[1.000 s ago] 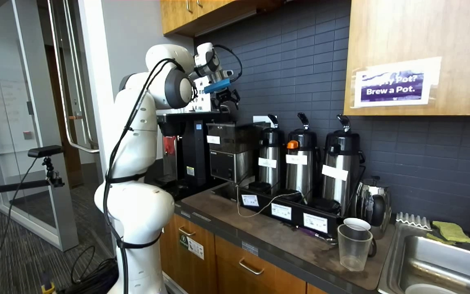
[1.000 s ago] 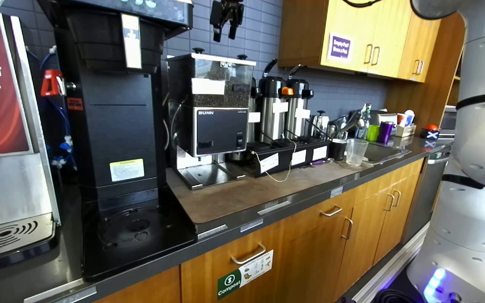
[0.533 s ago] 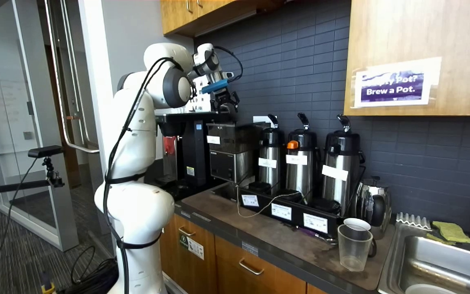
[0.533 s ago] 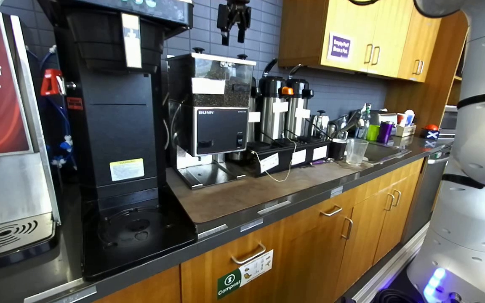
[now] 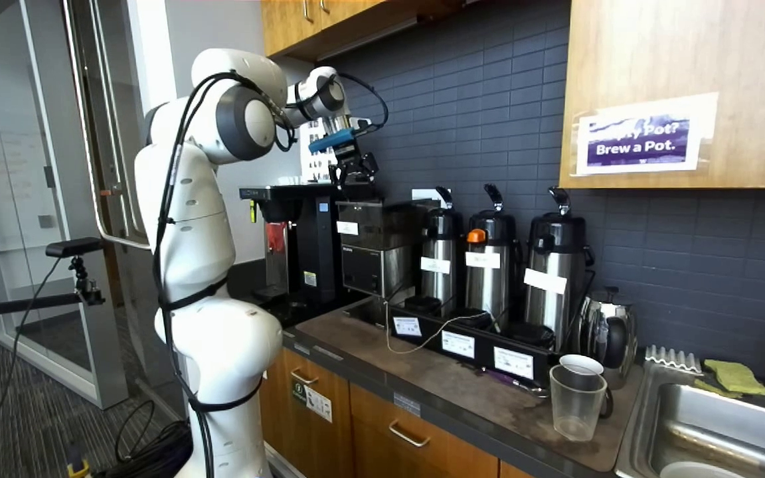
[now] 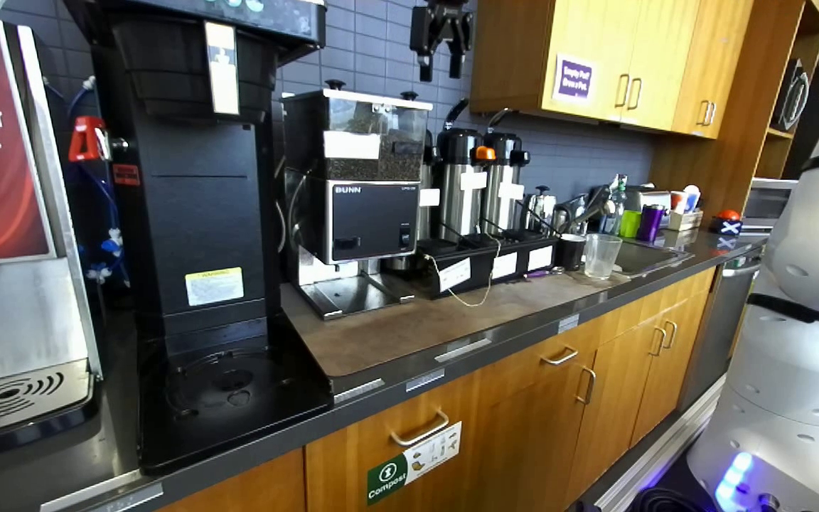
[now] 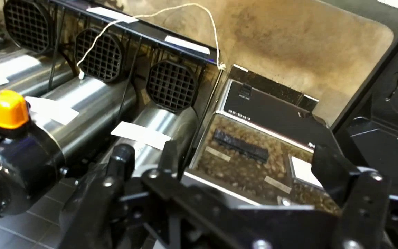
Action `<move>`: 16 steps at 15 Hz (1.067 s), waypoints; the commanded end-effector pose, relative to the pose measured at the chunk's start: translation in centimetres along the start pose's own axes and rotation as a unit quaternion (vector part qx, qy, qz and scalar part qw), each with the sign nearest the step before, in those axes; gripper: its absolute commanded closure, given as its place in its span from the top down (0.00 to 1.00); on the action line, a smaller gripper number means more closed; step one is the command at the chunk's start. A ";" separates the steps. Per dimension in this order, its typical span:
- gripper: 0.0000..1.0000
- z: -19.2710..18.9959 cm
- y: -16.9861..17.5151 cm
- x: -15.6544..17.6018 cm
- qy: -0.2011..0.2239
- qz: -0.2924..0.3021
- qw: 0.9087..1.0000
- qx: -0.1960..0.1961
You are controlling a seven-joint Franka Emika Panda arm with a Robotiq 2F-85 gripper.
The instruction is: Close the lid of the coffee maker
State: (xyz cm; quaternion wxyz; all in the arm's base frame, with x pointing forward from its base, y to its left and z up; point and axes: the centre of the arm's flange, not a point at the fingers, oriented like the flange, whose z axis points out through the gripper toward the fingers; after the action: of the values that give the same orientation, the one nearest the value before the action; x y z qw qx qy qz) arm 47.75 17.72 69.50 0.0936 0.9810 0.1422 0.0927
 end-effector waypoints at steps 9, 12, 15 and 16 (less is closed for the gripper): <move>1.00 7.0 -1.1 -19.5 -0.001 0.076 0.997 0.010; 1.00 9.8 -0.9 -22.4 0.000 0.089 0.996 0.009; 1.00 12.7 -0.4 -24.5 0.006 0.111 0.994 0.011; 1.00 11.2 -0.8 -21.8 -0.015 0.091 0.996 -0.002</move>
State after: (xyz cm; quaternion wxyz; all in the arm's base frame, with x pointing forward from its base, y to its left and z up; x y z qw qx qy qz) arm 29.34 10.24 55.12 0.0885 0.9910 0.0506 0.0867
